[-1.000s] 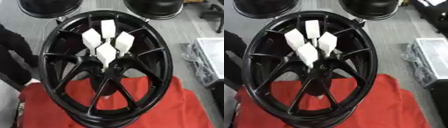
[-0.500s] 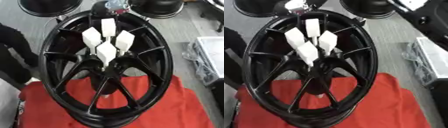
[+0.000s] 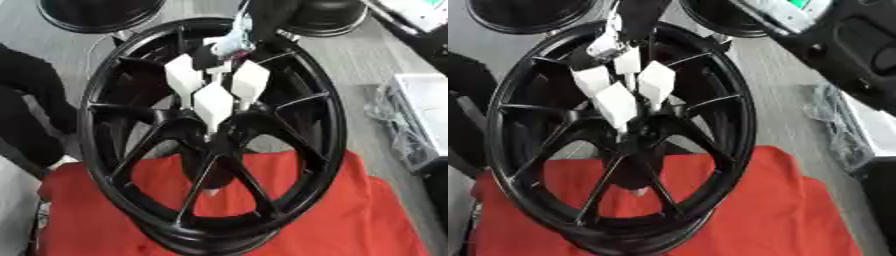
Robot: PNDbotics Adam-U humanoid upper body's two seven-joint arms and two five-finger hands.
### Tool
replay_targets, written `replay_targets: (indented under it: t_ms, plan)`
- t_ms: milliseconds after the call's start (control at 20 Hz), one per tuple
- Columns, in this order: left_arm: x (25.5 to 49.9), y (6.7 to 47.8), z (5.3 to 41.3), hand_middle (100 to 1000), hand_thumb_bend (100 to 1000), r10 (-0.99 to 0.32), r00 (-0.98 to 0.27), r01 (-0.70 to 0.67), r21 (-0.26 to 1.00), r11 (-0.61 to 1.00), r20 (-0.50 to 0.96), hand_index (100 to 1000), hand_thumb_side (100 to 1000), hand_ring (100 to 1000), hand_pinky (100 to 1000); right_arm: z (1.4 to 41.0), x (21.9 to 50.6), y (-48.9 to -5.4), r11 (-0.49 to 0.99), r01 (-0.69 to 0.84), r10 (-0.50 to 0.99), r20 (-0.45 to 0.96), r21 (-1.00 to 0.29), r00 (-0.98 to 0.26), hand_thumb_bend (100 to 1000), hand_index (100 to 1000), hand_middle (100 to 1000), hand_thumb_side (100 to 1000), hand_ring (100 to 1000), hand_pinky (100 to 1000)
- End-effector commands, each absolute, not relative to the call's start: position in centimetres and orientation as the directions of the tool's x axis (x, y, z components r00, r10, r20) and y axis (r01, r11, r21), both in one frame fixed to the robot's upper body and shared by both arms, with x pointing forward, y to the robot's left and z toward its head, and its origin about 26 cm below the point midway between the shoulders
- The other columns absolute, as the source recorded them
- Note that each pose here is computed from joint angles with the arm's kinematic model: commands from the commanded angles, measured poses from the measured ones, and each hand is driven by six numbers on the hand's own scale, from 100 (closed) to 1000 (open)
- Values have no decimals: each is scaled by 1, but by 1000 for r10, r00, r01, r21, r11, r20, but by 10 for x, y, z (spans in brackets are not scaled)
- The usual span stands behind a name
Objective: Pull the pin out of the wheel hub.
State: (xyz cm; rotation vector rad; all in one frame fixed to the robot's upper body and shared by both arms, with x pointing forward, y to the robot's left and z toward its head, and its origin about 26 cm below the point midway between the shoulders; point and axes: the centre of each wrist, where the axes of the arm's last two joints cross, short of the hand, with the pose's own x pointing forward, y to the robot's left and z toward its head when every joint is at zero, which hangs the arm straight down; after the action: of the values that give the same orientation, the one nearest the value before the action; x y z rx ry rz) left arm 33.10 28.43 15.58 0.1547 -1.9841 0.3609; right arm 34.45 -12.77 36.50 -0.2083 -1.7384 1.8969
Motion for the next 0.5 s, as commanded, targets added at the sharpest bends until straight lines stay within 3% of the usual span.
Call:
replay_targets:
  t_ms: [50, 300, 500]
  plan:
    - [331, 288, 165, 716, 350, 23, -446, -270, -159, 950, 895, 736, 669, 802, 641, 369, 345, -132, -52, -284, 489, 224, -957, -843, 528, 848, 816, 286, 794, 816]
    - [331, 287, 166, 716, 351, 23, -448, -269, -160, 950, 894, 733, 669, 803, 642, 364, 349, -137, -133, -301, 450, 213, -944, -867, 488, 823, 783, 214, 748, 800]
    - [331, 287, 166, 716, 350, 24, -448, -267, -159, 950, 894, 729, 669, 803, 642, 362, 351, -141, -177, -306, 433, 205, -936, -878, 472, 801, 716, 185, 653, 774]
